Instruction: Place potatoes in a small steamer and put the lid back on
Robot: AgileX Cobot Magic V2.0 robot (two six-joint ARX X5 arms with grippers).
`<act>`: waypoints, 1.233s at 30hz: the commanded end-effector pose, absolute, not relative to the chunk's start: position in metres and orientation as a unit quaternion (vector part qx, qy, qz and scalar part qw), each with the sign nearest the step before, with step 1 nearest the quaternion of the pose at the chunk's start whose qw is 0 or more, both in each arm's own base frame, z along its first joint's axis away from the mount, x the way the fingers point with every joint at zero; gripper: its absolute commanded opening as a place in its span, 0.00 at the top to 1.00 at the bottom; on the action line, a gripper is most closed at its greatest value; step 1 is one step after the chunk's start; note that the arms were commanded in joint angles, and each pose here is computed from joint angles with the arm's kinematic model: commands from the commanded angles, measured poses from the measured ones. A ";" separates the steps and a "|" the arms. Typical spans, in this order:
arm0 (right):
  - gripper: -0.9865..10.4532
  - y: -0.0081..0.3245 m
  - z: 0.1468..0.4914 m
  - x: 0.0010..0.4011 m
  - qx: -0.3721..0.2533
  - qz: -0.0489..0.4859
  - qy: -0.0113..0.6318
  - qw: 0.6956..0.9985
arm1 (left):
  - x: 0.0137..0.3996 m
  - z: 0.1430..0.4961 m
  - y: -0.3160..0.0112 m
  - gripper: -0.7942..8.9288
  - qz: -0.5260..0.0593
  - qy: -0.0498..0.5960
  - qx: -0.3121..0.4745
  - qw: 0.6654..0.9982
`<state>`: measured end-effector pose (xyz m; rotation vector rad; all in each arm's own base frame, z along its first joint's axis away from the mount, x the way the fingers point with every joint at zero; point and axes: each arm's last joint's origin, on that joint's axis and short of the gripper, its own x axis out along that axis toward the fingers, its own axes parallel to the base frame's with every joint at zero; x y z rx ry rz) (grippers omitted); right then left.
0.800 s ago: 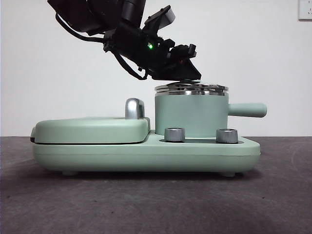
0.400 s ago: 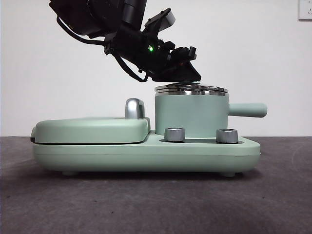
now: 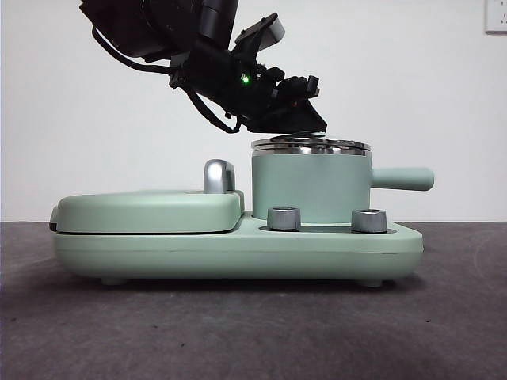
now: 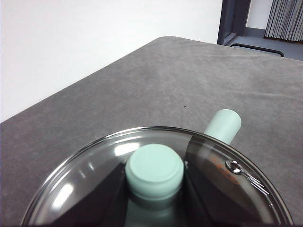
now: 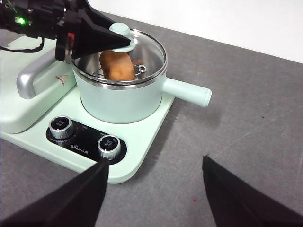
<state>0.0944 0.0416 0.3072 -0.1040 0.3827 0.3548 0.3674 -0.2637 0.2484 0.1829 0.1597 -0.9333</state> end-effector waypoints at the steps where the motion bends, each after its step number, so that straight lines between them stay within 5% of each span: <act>1: 0.65 0.042 0.308 0.095 -0.055 0.177 0.191 0.964 | 0.373 0.245 -0.270 0.90 -0.453 0.069 0.088 0.884; 37: 0.65 0.042 0.306 0.094 -0.055 0.177 0.201 0.962 | 0.368 0.251 -0.260 0.90 -0.446 0.103 0.122 0.881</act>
